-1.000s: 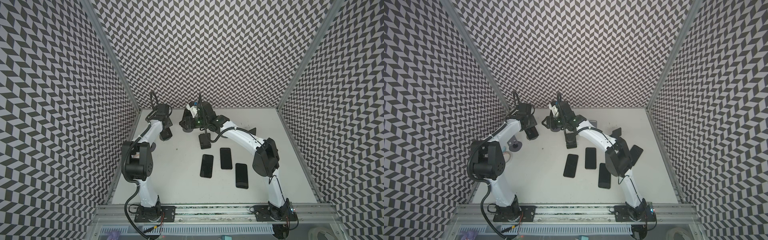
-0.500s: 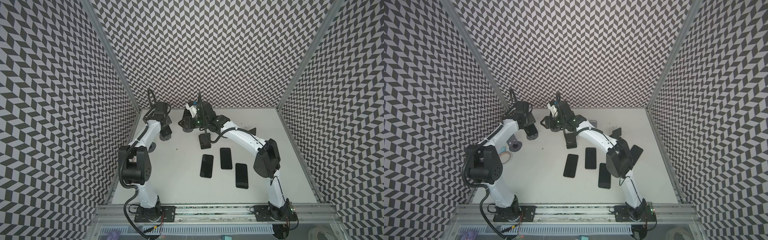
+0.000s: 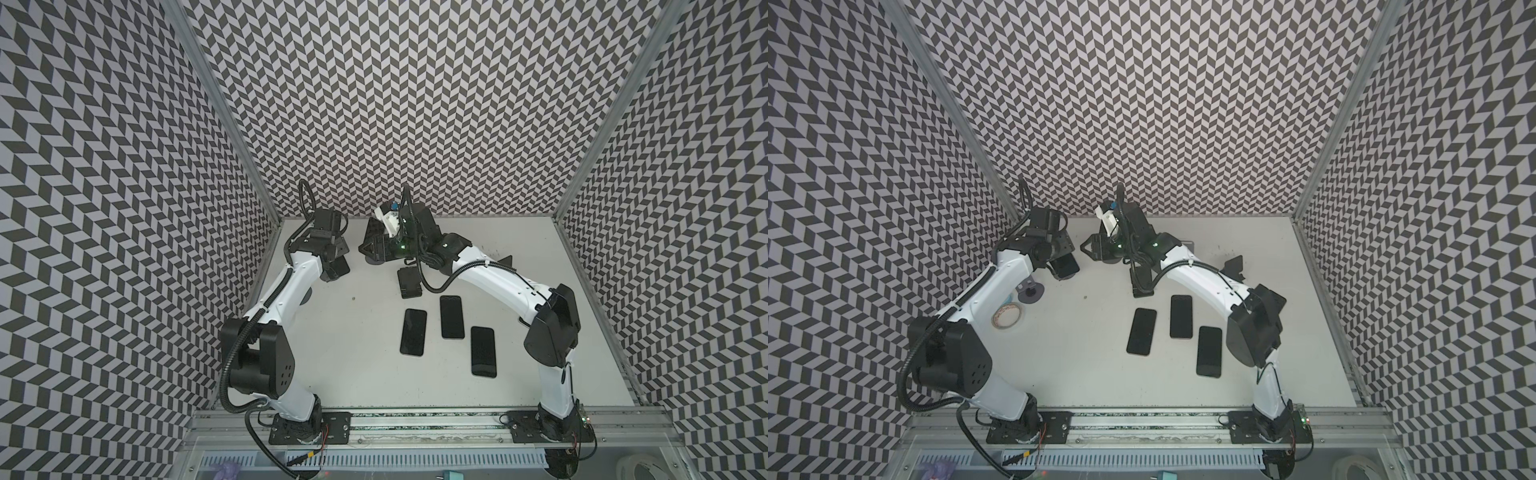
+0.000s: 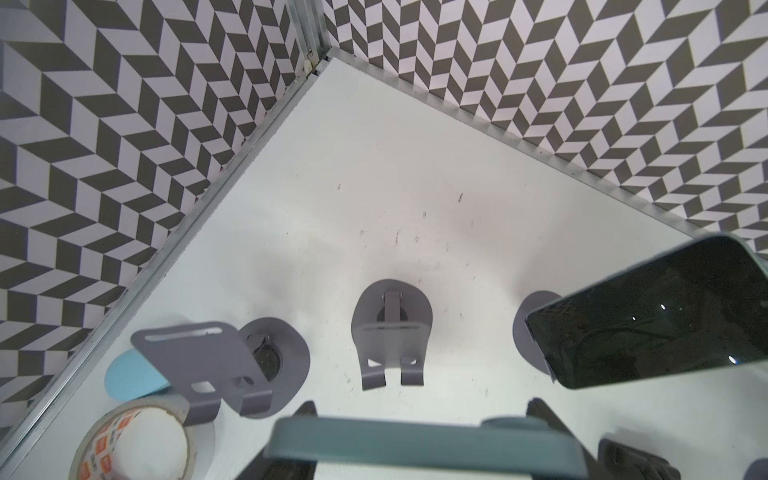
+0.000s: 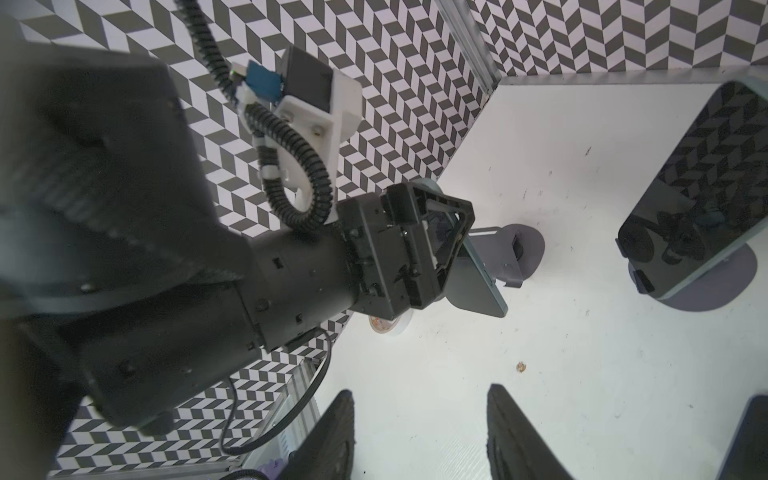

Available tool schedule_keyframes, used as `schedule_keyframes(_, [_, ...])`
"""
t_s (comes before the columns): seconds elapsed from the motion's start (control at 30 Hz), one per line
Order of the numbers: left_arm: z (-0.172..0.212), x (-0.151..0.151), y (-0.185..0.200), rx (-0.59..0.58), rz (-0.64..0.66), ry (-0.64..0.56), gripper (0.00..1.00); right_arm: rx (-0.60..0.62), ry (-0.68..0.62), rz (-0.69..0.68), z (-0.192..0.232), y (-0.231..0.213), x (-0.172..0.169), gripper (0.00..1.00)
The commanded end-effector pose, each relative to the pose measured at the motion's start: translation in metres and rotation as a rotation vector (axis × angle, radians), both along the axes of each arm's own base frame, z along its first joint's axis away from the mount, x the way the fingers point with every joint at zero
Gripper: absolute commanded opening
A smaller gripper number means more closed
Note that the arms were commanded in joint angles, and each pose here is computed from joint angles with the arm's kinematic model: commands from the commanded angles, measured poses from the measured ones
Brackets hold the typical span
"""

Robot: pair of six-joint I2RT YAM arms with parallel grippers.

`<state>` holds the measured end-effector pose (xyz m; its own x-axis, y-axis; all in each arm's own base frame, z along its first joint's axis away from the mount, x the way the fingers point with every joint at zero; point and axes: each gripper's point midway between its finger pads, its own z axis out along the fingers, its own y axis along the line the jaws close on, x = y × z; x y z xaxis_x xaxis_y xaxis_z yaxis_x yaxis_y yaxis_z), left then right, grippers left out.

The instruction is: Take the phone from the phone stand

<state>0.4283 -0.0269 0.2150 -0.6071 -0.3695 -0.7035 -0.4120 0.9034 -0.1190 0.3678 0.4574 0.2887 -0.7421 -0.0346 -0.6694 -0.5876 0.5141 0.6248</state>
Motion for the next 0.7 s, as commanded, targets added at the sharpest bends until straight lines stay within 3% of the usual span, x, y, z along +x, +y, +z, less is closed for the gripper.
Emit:
schedule_keyframes(0.0, [0.018, -0.022, -0.006, -0.021, 0.018, -0.043, 0.66, 0.084, -0.042, 0.006, 0.032, -0.003, -0.011, 0.50])
schedule_keyframes(0.33, [0.009, -0.084, -0.029, -0.056, -0.058, 0.032, 0.67, 0.126, -0.009, -0.008, 0.027, -0.023, -0.033, 0.50])
schedule_keyframes(0.67, [-0.015, -0.132, -0.054, -0.081, -0.134, 0.137, 0.67, 0.088, 0.047, 0.013, 0.009, -0.043, -0.067, 0.50])
